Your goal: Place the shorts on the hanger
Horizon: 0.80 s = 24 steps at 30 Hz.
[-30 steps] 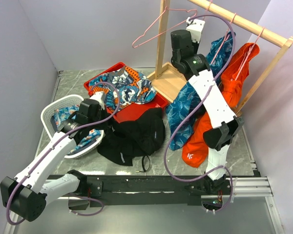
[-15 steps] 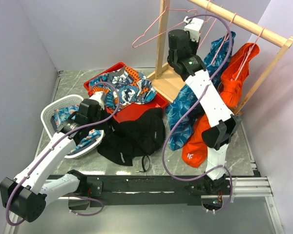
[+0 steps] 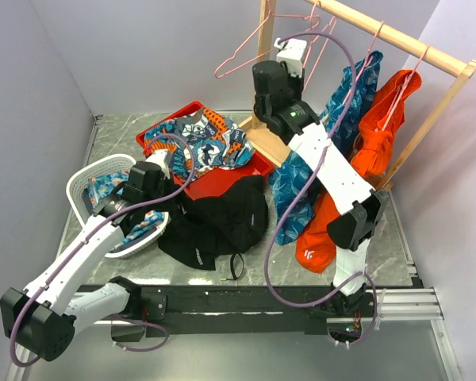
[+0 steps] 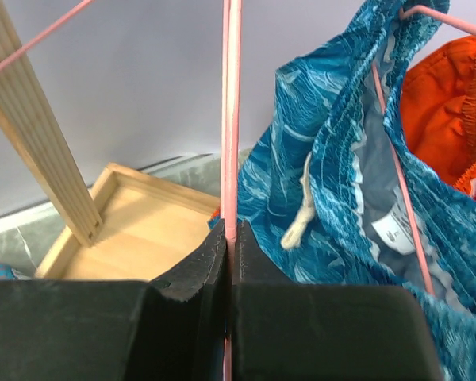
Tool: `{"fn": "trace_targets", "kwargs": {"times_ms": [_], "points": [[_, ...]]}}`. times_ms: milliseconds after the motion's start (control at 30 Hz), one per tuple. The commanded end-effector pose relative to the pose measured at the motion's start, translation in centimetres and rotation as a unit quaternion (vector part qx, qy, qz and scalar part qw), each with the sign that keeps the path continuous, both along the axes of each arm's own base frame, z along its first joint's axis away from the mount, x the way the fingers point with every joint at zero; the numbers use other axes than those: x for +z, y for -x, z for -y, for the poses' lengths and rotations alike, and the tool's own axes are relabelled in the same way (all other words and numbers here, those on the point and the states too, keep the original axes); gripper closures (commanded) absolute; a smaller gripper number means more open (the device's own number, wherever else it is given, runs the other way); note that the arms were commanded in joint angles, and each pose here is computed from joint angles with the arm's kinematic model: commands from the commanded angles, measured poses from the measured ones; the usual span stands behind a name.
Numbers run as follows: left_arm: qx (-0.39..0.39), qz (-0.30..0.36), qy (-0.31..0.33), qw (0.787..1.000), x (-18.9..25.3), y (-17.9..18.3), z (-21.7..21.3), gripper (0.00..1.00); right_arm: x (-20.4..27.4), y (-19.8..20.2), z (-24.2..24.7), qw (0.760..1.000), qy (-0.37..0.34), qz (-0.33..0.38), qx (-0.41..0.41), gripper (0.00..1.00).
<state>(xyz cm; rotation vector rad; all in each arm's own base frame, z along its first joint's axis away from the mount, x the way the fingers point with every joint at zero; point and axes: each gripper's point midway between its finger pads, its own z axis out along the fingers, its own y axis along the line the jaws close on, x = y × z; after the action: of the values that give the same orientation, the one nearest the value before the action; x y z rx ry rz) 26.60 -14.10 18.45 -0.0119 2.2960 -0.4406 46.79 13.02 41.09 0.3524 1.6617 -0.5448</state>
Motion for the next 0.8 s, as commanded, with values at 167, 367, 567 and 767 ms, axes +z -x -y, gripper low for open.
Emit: {"fn": "trace_targets", "kwargs": {"times_ms": [167,367,567,767], "points": [[0.006,0.019,0.012,1.0,0.5,-0.8,0.2,0.99,4.0,4.2,0.2,0.999,-0.025,0.045,0.004,1.0],[0.025,0.019,0.006,1.0,0.2,-1.1,-0.3,0.99,1.7,8.6,-5.4,0.986,-0.079,-0.017,0.147,1.0],[0.071,0.01,-0.002,0.997,-0.3,-1.7,-1.3,0.99,0.0,18.1,-9.6,0.916,-0.152,-0.074,0.363,1.0],[0.107,0.001,0.019,0.994,0.4,-4.4,-0.2,0.99,-3.2,27.4,-9.6,0.812,-0.221,-0.153,0.519,1.0]]}}
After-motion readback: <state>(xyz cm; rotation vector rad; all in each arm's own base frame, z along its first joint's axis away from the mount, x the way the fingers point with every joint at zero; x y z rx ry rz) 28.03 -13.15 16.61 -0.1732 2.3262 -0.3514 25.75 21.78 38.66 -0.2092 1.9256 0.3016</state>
